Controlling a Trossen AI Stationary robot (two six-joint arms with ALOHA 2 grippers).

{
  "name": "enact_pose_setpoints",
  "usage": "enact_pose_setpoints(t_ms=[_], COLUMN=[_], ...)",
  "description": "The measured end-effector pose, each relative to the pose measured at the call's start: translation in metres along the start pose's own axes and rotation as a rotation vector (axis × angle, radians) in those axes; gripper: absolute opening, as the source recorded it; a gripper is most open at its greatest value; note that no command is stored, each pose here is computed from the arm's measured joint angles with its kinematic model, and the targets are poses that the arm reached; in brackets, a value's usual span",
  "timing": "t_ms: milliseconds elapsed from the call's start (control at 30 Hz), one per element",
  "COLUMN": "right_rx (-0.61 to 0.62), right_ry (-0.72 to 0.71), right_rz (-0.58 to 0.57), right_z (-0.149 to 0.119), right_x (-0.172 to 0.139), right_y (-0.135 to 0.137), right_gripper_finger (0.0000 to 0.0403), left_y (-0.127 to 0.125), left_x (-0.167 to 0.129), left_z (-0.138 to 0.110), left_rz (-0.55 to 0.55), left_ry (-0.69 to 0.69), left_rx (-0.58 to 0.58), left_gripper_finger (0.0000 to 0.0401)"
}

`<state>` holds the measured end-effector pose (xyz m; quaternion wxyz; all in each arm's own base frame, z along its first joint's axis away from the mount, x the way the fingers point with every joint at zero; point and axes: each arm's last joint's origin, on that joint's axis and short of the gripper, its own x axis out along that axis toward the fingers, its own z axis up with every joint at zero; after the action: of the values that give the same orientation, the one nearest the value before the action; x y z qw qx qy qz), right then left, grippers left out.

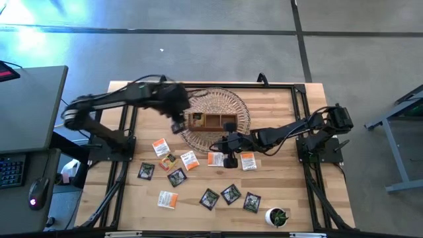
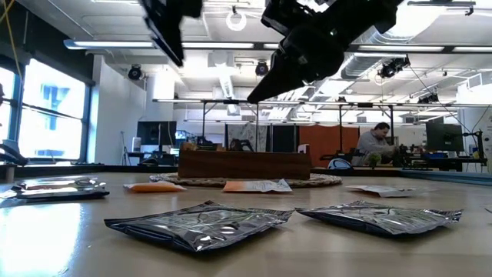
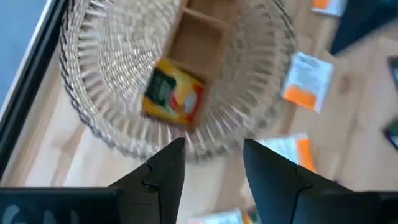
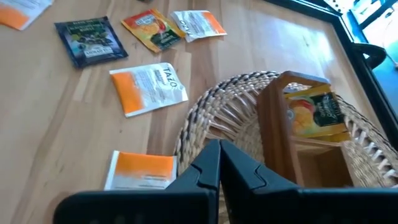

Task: Pick & Place Tea
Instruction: Put the yellow tea bag into the left section of the wooden organizer

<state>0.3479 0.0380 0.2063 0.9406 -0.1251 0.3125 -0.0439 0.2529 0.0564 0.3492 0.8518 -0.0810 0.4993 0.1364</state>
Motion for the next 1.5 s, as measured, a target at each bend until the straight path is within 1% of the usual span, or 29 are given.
enact_pose_setpoints(t_ms=[67,133,233,300,400,467,533,600,667,733,833,867,1000,1100,1167,1300,1333,1433,1500], right_rx=[-0.001,0.004,0.013,0.025,0.039,0.042,0.044,0.051,0.074,0.097,0.111,0.11,0.105,0.11,0.108,0.107,0.106,0.107,0.102], right_ry=[-0.002,-0.011,-0.049,-0.097,-0.169,-0.204,-0.235,-0.267,-0.301,-0.343,-0.366,-0.367,-0.361,-0.355,-0.355,-0.351,-0.351,-0.349,-0.347], right_rz=[0.008,0.014,0.027,0.03,0.057,0.091,0.114,0.117,0.115,0.112,0.128,0.131,0.13,0.131,0.135,0.132,0.132,0.132,0.132], right_z=[0.0,0.001,0.005,0.009,0.016,0.019,0.022,0.025,0.028,0.032,0.034,0.034,0.033,0.033,0.033,0.032,0.032,0.032,0.032], right_x=[0.0,0.0,0.0,0.0,-0.001,-0.002,-0.003,-0.003,-0.004,-0.005,-0.006,-0.006,-0.006,-0.006,-0.006,-0.006,-0.006,-0.006,-0.006], right_y=[0.0,0.0,0.0,0.0,0.0,0.0,0.001,0.001,0.0,-0.001,-0.001,-0.001,-0.001,-0.001,0.0,-0.001,-0.001,-0.001,0.0], right_gripper_finger=[0.0009,0.0011,0.001,0.0007,0.0003,0.0002,0.0003,0.0006,0.0006,0.0004,0.0002,0.0003,0.0008,0.0007,0.0004,0.0003,0.0004,0.0008,0.0008], left_y=[-0.011,-0.021,-0.033,-0.039,-0.047,-0.051,-0.057,-0.06,-0.062,-0.061,-0.06,-0.06,-0.06,-0.061,-0.063,-0.067,-0.068,-0.071,-0.071], left_x=[-0.016,-0.026,-0.024,-0.014,0.006,0.023,0.038,0.053,0.063,0.074,0.088,0.091,0.101,0.106,0.109,0.114,0.115,0.121,0.125], left_z=[-0.016,-0.036,-0.071,-0.097,-0.126,-0.143,-0.15,-0.16,-0.165,-0.172,-0.181,-0.183,-0.19,-0.19,-0.188,-0.183,-0.181,-0.179,-0.182], left_rz=[-0.016,-0.016,-0.024,-0.045,-0.135,-0.193,-0.273,-0.309,-0.325,-0.293,-0.257,-0.25,-0.216,-0.204,-0.204,-0.217,-0.221,-0.224,-0.214], left_ry=[-0.048,-0.084,-0.116,-0.113,-0.142,-0.13,-0.158,-0.146,-0.146,-0.109,-0.047,-0.034,0.032,0.051,0.035,-0.021,-0.037,-0.054,-0.021], left_rx=[-0.004,-0.025,-0.084,-0.14,-0.227,-0.24,-0.228,-0.207,-0.154,-0.099,-0.067,-0.066,-0.13,-0.114,-0.055,0.17,0.211,0.308,0.367], left_gripper_finger=[0.0159,0.0159,0.0159,0.0159,0.0159,0.0159,0.0159,0.0159,0.0159,0.0159,0.0159,0.0159,0.0159,0.0159,0.0159,0.0159,0.0159,0.0159,0.0159])
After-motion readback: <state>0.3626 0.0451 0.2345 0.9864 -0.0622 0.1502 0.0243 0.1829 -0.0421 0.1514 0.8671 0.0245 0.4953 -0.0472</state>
